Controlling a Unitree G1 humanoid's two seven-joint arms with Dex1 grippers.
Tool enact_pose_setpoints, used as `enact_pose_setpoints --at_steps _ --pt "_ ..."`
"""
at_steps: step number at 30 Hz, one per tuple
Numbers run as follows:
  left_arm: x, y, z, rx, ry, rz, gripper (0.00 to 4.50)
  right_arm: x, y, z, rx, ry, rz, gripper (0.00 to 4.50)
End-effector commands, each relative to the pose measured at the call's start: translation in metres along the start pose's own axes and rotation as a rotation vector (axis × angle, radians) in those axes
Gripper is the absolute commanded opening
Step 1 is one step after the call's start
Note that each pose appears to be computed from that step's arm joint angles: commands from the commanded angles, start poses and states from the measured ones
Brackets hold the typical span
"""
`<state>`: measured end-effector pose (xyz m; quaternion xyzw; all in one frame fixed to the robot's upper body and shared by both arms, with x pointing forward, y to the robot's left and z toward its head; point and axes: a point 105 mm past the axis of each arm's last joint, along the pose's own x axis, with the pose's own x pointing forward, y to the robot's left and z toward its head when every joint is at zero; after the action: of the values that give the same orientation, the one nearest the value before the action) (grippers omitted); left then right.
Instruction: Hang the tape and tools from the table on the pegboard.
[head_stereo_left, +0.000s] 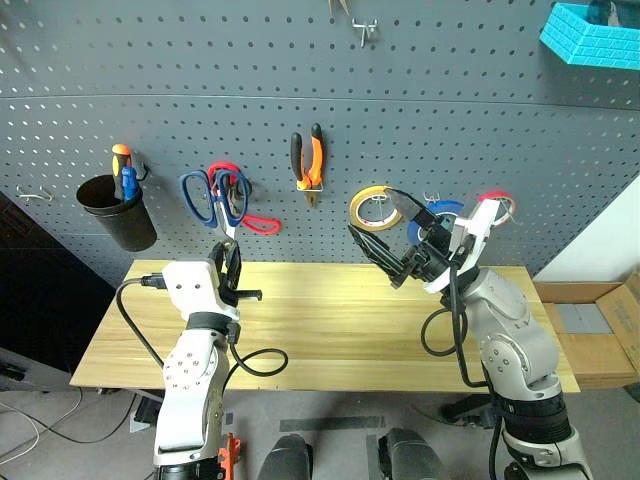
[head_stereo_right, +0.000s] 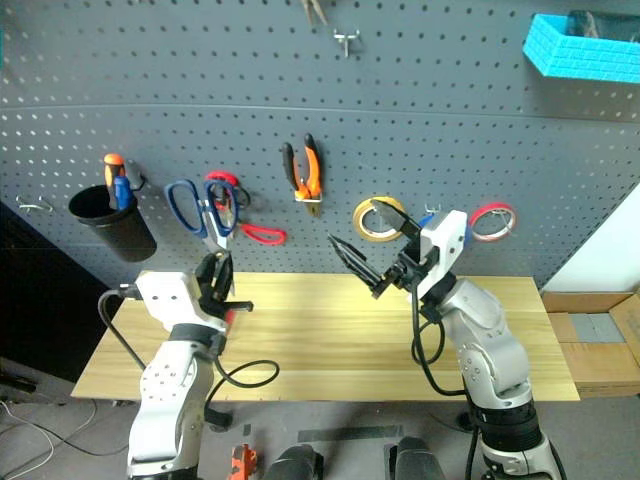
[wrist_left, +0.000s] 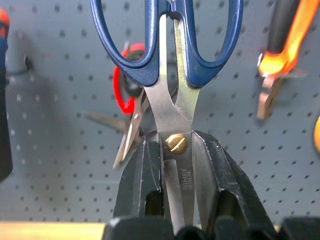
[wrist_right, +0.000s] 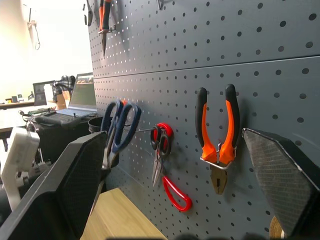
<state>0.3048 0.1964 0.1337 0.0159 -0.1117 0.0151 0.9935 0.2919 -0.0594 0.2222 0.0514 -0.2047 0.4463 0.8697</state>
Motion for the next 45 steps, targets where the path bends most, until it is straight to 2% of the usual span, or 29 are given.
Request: enact_pose_setpoints --at_steps 1,6,12,19,23,24,29,31,33,37,39,45 --pt "0.008 0.005 0.004 -0.008 -0.027 0.01 0.49 0.001 0.005 0.009 -0.023 -0.03 0.012 4.5" --pt "0.018 0.009 -0.01 -0.064 0.037 0.023 0.49 -0.001 0.004 0.009 -0.023 -0.024 0.005 4.5" --pt "0.027 0.008 -0.01 -0.103 0.053 0.026 0.49 -0.003 0.004 0.008 -0.022 -0.019 -0.002 4.5" --pt "0.026 0.006 -0.011 -0.106 0.056 0.01 2.85 -0.003 0.004 0.008 -0.024 -0.016 -0.004 4.5" --pt "0.02 0.01 -0.026 -0.093 0.111 0.033 4.26 -0.004 0.005 0.009 -0.016 -0.02 0.004 4.5" --pt "0.016 0.01 -0.035 -0.098 0.144 0.034 4.46 -0.004 0.006 0.009 -0.009 -0.022 0.007 4.5" --pt "-0.016 0.02 -0.096 -0.021 0.428 0.049 4.46 -0.004 0.017 0.001 -0.003 0.012 0.047 4.5" --pt "-0.031 0.03 -0.116 0.012 0.545 0.074 4.46 -0.003 0.026 -0.021 -0.021 0.119 0.091 4.5" --pt "-0.036 0.041 -0.123 0.017 0.594 0.101 4.46 -0.002 0.035 -0.036 -0.049 0.184 0.138 4.5" --pt "-0.028 0.059 -0.12 -0.002 0.616 0.131 4.46 0.012 0.05 -0.049 -0.052 0.224 0.191 4.5" --pt "-0.016 0.062 -0.115 0.0 0.615 0.103 4.46 0.02 0.061 -0.054 -0.077 0.263 0.27 4.5" --pt "0.012 0.079 -0.1 0.054 0.607 0.075 4.46 0.033 0.076 -0.053 -0.089 0.314 0.381 4.5"
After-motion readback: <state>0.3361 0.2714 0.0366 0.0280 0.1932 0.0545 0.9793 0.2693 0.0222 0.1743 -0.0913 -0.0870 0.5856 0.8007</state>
